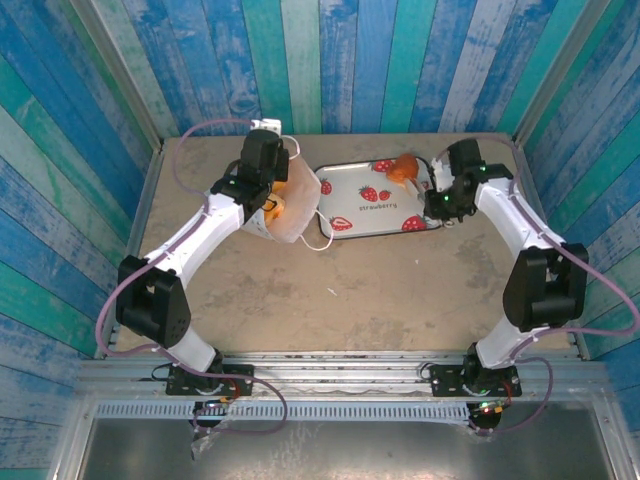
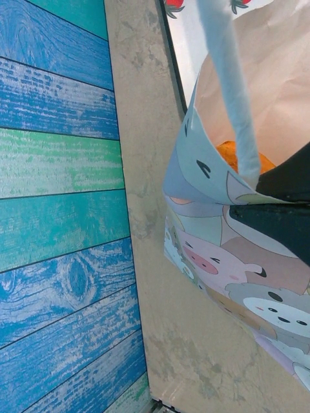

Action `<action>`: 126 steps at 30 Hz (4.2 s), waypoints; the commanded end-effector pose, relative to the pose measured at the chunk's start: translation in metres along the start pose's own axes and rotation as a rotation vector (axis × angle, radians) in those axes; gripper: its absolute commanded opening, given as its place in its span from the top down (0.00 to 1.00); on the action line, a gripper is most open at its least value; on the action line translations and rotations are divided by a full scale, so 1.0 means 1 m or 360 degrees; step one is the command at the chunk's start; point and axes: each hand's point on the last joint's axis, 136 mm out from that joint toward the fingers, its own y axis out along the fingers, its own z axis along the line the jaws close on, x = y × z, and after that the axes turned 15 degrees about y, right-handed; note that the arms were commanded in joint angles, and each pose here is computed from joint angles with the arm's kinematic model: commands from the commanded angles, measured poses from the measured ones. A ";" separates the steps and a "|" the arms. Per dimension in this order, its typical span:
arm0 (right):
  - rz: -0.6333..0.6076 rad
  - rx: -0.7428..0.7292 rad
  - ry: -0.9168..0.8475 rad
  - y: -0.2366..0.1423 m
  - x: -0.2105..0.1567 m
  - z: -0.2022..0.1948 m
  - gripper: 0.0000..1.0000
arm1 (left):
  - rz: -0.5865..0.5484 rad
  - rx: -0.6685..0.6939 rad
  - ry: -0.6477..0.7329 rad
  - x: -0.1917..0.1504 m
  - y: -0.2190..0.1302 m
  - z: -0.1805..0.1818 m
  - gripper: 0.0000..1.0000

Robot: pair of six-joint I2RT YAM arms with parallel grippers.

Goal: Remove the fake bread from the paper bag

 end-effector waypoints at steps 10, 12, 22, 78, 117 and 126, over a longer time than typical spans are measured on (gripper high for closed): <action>-0.0026 0.0009 -0.0024 0.027 0.027 -0.018 0.76 | -0.0113 -0.0033 -0.0059 0.025 -0.006 0.001 1.00; -0.0007 0.0014 -0.0018 0.032 0.028 -0.019 0.75 | -0.0112 -0.0036 -0.0061 0.025 -0.007 0.001 1.00; 0.0024 -0.0017 0.0027 0.042 0.028 -0.032 0.67 | -0.0132 -0.0071 -0.0078 0.027 -0.008 -0.003 1.00; -0.0035 0.1009 -0.0147 -0.131 -0.093 0.210 0.51 | -0.0119 -0.0094 -0.0052 0.024 -0.004 -0.008 1.00; 0.0351 0.1297 0.0024 -0.022 -0.078 0.334 0.47 | -0.0146 -0.0137 -0.0003 0.023 -0.011 -0.010 1.00; 0.0391 0.1351 0.0017 -0.019 -0.075 0.348 0.47 | -0.0148 -0.0143 -0.0004 0.022 -0.011 -0.011 1.00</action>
